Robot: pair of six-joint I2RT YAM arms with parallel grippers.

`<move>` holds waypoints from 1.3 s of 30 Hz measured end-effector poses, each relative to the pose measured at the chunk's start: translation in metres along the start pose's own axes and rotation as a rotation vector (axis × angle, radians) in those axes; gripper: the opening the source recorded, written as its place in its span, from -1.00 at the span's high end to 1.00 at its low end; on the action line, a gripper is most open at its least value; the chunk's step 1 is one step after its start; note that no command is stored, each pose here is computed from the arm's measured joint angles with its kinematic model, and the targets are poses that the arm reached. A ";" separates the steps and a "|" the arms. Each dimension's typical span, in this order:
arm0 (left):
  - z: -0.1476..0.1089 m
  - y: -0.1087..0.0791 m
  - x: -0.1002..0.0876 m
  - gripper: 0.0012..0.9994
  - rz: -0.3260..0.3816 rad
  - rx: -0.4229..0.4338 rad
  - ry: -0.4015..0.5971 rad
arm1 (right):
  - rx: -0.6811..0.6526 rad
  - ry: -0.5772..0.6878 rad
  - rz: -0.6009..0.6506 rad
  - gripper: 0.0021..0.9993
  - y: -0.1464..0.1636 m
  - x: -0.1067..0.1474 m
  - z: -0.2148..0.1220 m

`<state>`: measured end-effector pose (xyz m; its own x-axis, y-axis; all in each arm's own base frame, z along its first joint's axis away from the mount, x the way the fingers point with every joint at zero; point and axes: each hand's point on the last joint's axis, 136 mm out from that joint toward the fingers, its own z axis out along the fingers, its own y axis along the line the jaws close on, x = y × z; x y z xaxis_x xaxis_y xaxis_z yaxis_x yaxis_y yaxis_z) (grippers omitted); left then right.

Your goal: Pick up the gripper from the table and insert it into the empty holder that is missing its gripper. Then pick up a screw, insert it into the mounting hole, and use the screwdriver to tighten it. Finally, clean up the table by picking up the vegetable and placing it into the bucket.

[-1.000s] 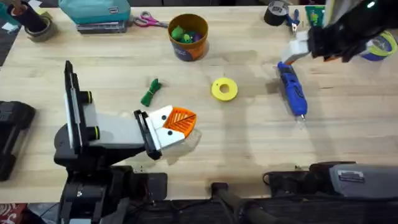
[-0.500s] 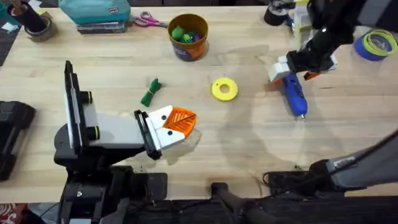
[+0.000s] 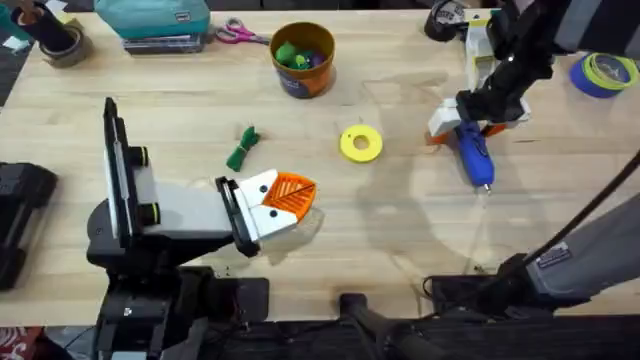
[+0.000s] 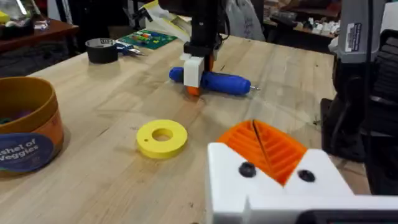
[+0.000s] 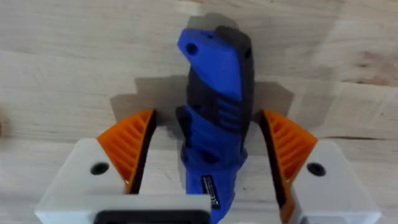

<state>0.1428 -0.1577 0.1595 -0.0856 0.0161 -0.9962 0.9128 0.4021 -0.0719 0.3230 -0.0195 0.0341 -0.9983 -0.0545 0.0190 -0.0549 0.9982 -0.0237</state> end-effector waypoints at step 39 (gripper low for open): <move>0.000 0.000 0.000 0.98 0.000 0.000 0.000 | 0.011 -0.111 -0.001 0.96 -0.003 -0.031 -0.017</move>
<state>0.1428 -0.1577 0.1595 -0.0856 0.0161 -0.9962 0.9128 0.4021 -0.0719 0.3547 -0.0200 0.0504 -0.9941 -0.0588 -0.0914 -0.0558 0.9978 -0.0350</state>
